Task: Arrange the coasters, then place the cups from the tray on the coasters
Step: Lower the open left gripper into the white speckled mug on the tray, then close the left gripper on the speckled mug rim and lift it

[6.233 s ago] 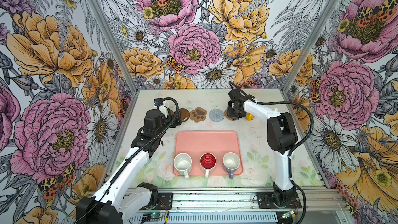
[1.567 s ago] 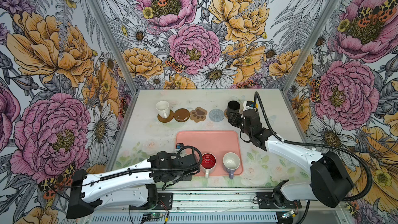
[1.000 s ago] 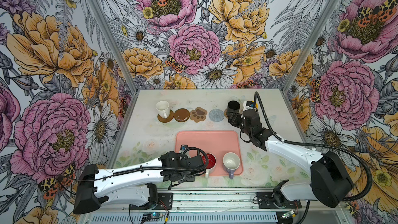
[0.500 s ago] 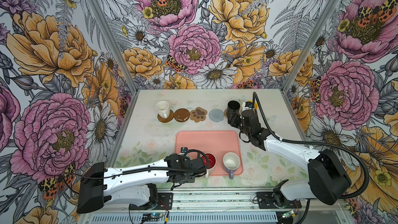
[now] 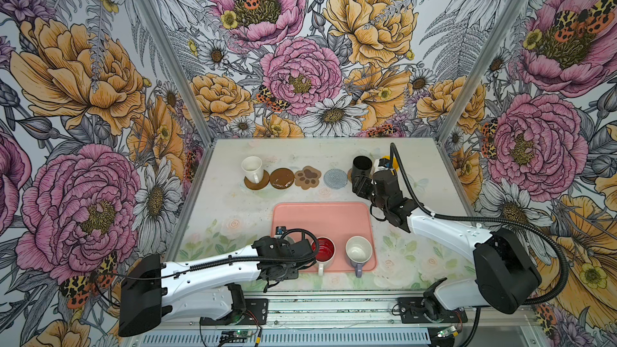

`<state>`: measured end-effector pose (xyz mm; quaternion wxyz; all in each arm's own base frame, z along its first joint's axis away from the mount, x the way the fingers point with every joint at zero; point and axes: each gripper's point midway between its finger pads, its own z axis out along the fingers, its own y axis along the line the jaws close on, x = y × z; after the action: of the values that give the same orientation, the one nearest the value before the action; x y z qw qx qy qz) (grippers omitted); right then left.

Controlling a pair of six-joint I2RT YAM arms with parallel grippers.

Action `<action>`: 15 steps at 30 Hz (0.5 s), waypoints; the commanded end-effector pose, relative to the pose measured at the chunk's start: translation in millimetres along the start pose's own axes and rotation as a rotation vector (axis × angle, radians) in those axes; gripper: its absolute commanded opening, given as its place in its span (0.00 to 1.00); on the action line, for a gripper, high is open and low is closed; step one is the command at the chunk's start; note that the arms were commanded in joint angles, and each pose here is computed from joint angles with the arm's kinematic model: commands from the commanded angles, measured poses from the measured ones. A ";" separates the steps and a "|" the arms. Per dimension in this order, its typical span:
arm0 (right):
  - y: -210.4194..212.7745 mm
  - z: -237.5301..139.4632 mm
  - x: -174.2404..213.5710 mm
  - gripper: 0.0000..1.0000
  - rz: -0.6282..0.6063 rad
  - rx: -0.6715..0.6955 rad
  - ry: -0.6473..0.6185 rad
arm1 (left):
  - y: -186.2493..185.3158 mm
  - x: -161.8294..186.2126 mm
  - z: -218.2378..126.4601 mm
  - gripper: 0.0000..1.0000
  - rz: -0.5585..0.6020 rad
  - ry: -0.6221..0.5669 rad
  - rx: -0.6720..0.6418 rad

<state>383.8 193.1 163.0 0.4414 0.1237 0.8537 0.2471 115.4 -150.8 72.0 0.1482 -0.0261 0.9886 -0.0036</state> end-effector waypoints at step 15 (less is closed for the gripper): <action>10.9 9.8 -7.5 0.64 0.021 -0.029 0.006 | 4.6 -9.2 13.6 0.39 0.040 -0.041 -0.023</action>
<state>387.4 198.4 157.2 0.4302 0.1223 0.8581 0.2523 120.0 -147.0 64.9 0.1512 -0.0124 0.9884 0.0052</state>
